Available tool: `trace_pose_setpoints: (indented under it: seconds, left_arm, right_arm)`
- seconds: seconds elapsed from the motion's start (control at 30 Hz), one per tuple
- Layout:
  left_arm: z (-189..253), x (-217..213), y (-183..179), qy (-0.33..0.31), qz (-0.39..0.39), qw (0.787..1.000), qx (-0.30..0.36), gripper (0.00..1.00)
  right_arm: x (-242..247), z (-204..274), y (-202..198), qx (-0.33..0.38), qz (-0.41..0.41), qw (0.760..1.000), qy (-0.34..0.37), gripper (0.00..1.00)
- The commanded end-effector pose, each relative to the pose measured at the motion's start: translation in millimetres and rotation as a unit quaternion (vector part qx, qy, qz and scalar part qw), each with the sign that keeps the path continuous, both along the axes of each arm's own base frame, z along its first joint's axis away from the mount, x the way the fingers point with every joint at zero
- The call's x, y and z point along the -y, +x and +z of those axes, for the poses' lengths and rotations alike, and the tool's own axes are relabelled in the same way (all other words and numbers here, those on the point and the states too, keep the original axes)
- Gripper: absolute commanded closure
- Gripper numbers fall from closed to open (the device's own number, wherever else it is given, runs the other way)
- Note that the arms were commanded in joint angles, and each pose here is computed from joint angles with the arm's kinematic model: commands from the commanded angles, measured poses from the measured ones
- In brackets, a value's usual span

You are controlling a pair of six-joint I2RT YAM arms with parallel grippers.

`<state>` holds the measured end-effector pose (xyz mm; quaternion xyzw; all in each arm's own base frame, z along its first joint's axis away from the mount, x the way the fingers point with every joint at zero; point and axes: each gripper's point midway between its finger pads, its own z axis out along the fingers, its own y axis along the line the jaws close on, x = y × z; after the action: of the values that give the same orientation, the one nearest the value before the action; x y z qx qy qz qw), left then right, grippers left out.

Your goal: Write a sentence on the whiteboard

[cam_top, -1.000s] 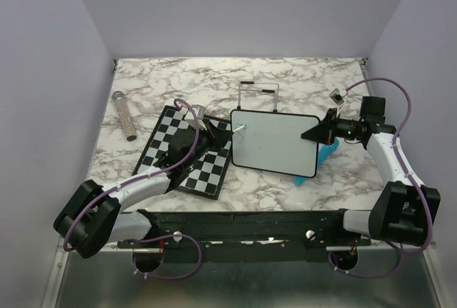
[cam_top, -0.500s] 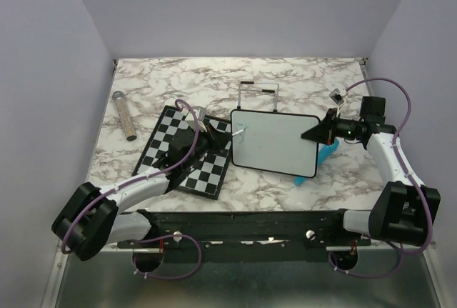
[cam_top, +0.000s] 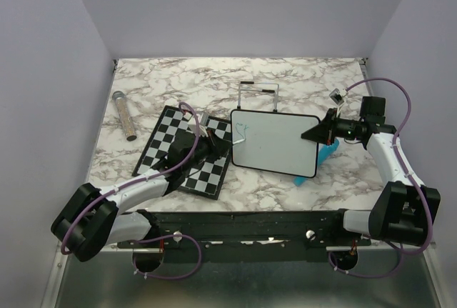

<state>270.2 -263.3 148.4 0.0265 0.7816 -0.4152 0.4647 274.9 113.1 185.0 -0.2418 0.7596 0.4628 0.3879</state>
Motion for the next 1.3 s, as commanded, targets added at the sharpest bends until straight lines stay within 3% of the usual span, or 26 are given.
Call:
trace_pose_setpoints:
  seconds: [0.0,0.43,1.27]
  left_arm:
    - [-6,0,-9,-0.002,-0.018,1.000,-0.007,1.00]
    - [41,7,3,-0.077,-0.012,0.996,0.047,1.00]
    - [23,14,15,-0.049,-0.020,0.998,0.026,1.00]
  right_arm:
    - [5,-2,9,0.039,-0.003,0.999,-0.031,0.99]
    - [5,-1,8,0.039,-0.004,0.999,-0.031,0.99]
    - [5,-2,9,0.039,-0.004,0.999,-0.031,0.99]
